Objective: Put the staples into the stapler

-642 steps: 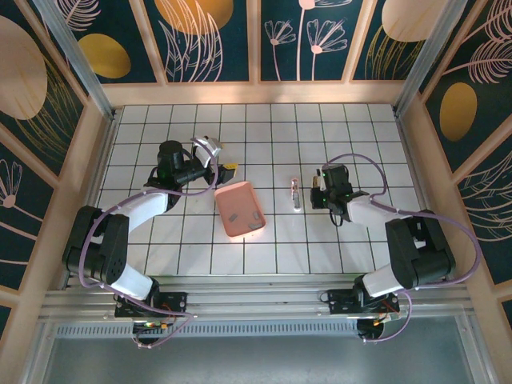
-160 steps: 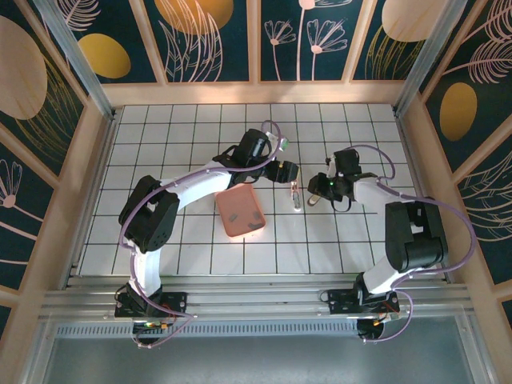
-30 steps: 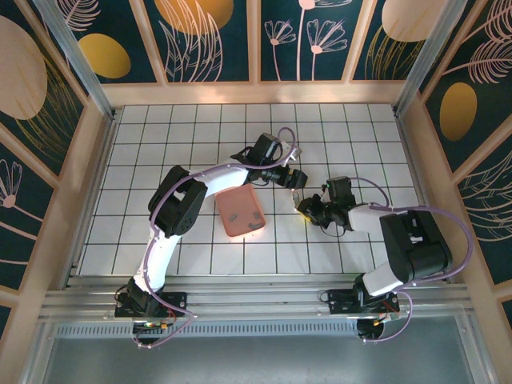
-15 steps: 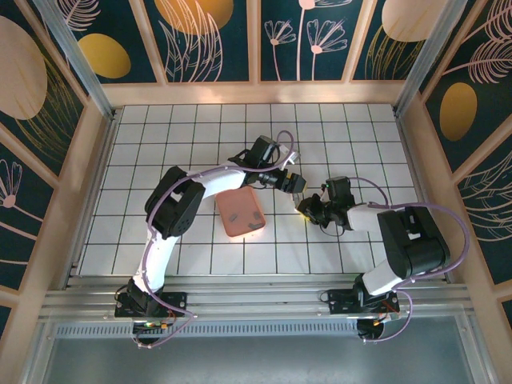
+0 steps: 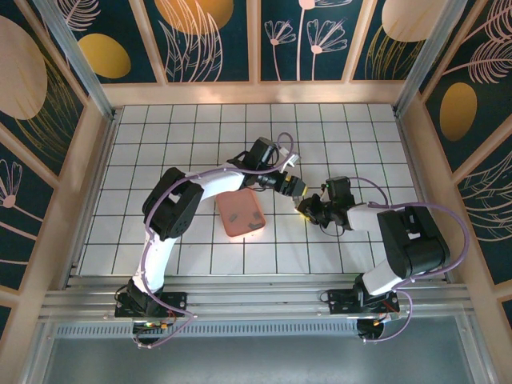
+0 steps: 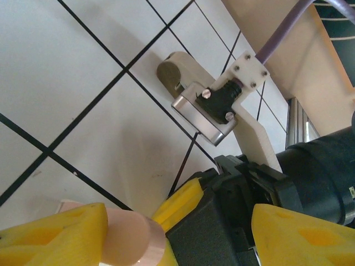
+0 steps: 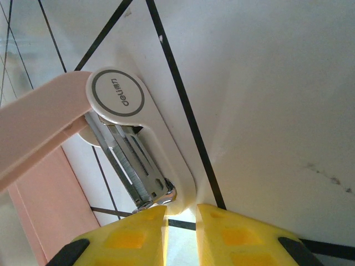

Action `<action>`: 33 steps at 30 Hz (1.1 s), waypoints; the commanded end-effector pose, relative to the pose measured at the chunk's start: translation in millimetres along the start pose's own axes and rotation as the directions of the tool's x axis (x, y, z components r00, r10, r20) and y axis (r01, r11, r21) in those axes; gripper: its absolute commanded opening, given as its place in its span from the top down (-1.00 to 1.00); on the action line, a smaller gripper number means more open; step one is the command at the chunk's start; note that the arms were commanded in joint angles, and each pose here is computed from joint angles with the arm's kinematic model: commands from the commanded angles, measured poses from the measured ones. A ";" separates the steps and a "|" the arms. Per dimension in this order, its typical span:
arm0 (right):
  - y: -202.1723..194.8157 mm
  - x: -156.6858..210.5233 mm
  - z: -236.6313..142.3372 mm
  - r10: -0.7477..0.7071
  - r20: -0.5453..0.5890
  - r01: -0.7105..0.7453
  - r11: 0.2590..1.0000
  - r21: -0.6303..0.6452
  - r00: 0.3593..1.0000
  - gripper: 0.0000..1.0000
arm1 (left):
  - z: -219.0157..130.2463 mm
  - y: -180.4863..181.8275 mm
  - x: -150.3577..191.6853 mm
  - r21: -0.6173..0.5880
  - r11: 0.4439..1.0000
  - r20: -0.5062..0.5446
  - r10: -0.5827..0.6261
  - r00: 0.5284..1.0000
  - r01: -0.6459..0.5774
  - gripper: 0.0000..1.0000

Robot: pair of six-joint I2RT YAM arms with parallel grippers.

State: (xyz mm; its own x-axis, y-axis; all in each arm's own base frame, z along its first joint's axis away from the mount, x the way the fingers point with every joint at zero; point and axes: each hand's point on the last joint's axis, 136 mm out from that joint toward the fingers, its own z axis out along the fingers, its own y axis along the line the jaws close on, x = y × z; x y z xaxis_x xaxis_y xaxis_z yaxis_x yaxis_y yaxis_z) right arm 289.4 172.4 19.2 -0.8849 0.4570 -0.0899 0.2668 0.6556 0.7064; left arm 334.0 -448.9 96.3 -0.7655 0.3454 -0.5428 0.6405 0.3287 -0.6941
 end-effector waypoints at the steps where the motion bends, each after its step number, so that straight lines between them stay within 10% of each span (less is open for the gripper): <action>1: -18.9 -1.2 4.8 -0.017 0.024 0.015 0.997 0.071 1.000 0.57 | -3.5 -17.6 4.8 0.040 0.999 -0.015 0.034 0.999 -0.034 -0.37; 17: -3.2 -1.9 -23.1 -0.072 0.076 0.070 0.997 0.035 0.994 0.37 | -5.1 -6.8 16.1 -0.049 0.999 -0.002 0.009 1.000 -0.009 -0.43; 33: 40.0 -20.7 -53.9 -0.091 0.126 0.099 0.993 -0.061 0.988 0.14 | -61.2 6.0 -34.8 -0.174 0.981 0.249 -0.038 0.968 0.083 -0.52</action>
State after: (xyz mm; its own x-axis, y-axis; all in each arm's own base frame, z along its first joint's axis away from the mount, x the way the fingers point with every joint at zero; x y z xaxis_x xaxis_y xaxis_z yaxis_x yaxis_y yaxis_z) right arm 288.4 151.0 75.3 -0.8427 0.4834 -0.2369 0.1816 0.6696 0.7202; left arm 356.5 -413.8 121.1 -0.7946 0.1686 -0.5832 0.5819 0.4854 -0.6525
